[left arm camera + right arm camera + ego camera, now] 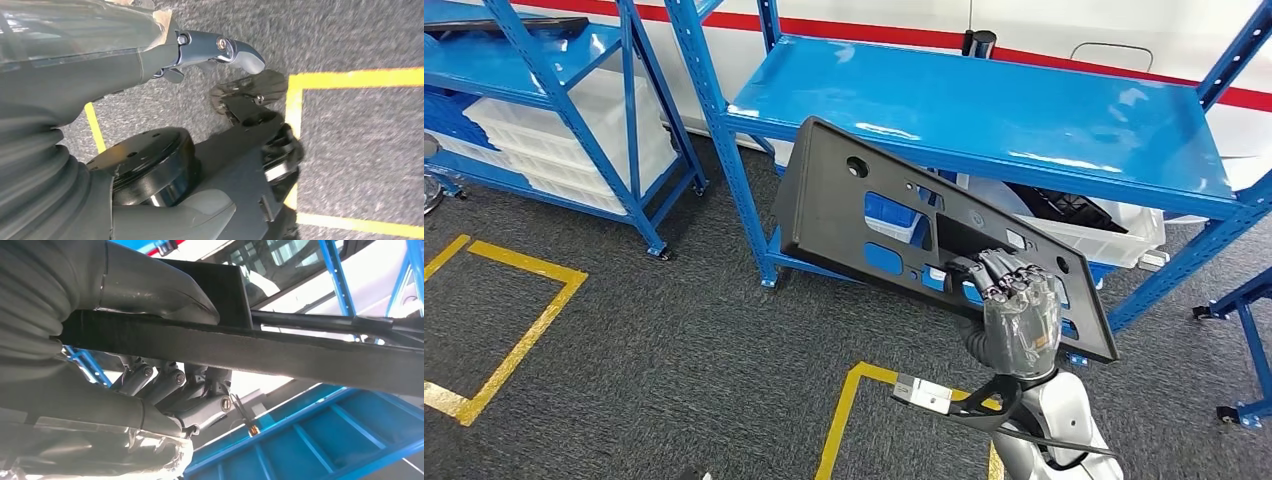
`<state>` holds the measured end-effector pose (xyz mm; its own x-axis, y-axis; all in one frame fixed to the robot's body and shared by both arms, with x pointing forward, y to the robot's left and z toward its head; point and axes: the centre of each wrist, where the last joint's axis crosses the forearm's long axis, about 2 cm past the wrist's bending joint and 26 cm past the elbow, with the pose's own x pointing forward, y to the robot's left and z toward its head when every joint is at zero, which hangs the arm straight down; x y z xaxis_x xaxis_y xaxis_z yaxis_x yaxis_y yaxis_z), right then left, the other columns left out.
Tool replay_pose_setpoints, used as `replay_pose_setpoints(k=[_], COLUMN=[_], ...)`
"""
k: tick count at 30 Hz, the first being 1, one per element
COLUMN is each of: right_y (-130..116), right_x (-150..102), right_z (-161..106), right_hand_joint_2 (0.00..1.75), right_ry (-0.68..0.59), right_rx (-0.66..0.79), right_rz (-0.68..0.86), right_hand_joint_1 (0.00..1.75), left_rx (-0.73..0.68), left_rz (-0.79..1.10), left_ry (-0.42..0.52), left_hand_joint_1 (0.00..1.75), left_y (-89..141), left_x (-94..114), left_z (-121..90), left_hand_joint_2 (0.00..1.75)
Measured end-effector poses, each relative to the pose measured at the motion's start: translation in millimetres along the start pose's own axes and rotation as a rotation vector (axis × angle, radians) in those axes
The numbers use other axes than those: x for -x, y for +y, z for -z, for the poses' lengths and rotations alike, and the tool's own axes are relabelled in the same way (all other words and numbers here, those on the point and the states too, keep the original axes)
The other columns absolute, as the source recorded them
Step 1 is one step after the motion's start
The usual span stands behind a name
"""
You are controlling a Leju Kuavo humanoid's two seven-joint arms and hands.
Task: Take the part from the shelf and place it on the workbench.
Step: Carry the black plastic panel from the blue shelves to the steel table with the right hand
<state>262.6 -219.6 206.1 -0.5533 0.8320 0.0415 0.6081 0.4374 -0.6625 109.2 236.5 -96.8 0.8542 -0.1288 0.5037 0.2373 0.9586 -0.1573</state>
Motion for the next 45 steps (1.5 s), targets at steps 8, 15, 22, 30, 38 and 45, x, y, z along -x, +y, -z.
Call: replay_pose_setpoints(k=[8, 15, 22, 30, 38, 45], right_y=[3.8, -4.0, -12.2, -12.9, 2.1, 14.2], right_x=[-9.2, -9.4, -2.7, 0.8, 1.7, 3.5], right_z=[14.5, 11.1, -3.6, -5.8, 3.2, 16.6], right_hand_joint_2=[1.75, 1.75, 1.75, 1.75, 1.75, 1.75], right_ry=[-0.022, 0.01, 0.031, 0.017, -0.003, -0.006], right_rx=[-0.017, -0.043, -0.067, -0.064, -0.069, -0.063], right_rz=[0.016, -0.023, -0.044, -0.023, 0.048, 0.086], right_hand_joint_1=[1.75, 1.75, 1.75, 1.75, 1.75, 1.75], left_rx=[0.004, 0.031, 0.062, 0.024, -0.059, -0.079], left_rz=[-0.014, 0.012, 0.037, 0.018, -0.058, -0.115], left_ry=[0.003, -0.011, -0.016, -0.01, -0.017, -0.03], left_hand_joint_1=[0.0, 0.0, 0.0, 0.0, 0.0, 0.0], left_y=[2.1, 0.1, 3.5, 15.7, 11.0, 6.1], left_x=[-4.5, -2.2, 9.5, 12.2, 4.7, -0.8], left_z=[1.0, 0.5, -3.4, -5.8, -2.7, -0.5], left_hand_joint_2=[1.75, 1.75, 1.75, 1.75, 1.75, 1.75])
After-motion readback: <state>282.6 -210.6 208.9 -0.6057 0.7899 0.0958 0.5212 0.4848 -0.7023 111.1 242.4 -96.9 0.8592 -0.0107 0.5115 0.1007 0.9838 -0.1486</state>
